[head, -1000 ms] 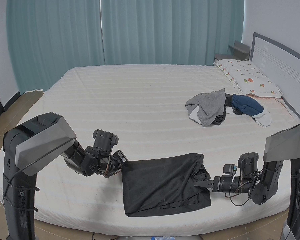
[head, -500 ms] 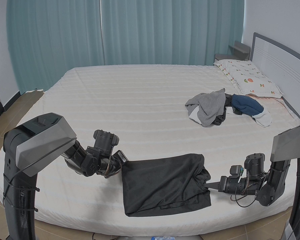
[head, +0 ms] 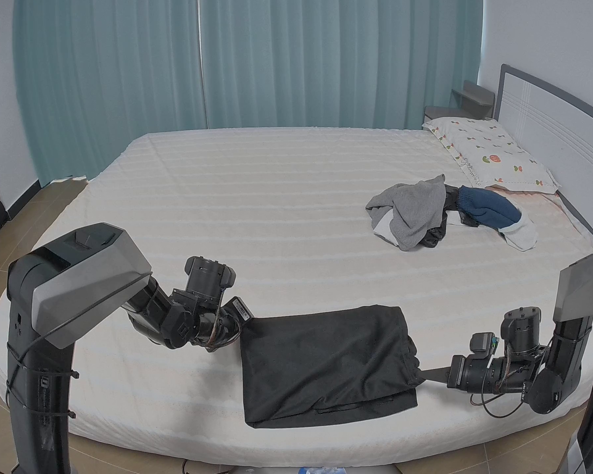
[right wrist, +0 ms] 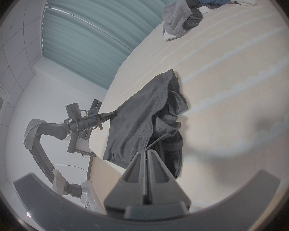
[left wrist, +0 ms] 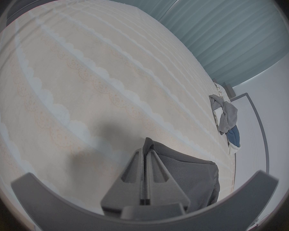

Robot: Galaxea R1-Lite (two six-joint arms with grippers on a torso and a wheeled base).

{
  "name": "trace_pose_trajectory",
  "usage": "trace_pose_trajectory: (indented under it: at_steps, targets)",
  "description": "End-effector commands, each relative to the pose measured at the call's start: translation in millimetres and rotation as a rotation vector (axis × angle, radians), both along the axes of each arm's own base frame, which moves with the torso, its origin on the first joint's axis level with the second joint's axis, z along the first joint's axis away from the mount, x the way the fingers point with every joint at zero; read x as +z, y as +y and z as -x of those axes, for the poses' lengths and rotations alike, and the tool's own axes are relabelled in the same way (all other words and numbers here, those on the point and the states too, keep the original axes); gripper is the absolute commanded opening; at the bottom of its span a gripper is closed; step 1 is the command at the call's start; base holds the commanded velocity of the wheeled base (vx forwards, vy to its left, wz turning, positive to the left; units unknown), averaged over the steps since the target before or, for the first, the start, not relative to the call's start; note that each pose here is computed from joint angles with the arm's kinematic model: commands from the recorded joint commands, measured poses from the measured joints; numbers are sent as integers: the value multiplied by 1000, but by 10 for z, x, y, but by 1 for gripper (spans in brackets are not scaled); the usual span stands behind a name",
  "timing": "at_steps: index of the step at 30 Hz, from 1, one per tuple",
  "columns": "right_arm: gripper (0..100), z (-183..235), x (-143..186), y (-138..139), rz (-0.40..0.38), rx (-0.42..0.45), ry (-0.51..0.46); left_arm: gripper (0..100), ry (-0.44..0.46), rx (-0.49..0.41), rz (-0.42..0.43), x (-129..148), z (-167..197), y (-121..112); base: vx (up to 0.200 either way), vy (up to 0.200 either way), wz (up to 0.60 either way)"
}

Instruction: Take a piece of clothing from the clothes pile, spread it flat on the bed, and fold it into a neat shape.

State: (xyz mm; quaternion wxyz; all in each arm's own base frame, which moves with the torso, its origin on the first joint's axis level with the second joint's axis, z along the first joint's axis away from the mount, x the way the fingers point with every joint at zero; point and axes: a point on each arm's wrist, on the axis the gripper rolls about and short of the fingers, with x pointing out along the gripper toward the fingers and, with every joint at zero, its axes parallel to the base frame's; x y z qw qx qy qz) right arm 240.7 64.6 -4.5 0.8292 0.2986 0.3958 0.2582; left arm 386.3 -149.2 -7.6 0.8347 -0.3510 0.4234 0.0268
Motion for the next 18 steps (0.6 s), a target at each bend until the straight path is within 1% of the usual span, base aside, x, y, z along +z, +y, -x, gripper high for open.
trace_pose_trajectory:
  at_steps: [1,4,8,11,12,14,16,18]
  targets:
    - [0,123,-33,-65,41,20,12,0,1,0,1,-3,-2,0,0,0,0]
    - [0,153,-71,-74,75,48,-1,0,1,0,1,-3,-2,0,0,0,0]
    - [0,181,-135,-112,102,54,10,0,0,0,-1,-3,-2,0,0,0,0]
    - [0,244,-196,-124,141,93,14,0,2,-1,-1,-9,-2,0,0,0,0]
    - [100,254,-217,-126,153,105,13,0,1,-1,0,-3,-2,0,0,0,0]
    - [100,235,-226,-140,166,105,-1,0,2,-1,-1,-9,-2,0,0,0,0]
    - [100,181,-202,-167,164,86,-25,0,0,0,-1,-3,-2,0,0,0,0]
    - [100,66,-139,-195,151,59,-76,0,1,-1,0,-3,-2,0,0,0,0]
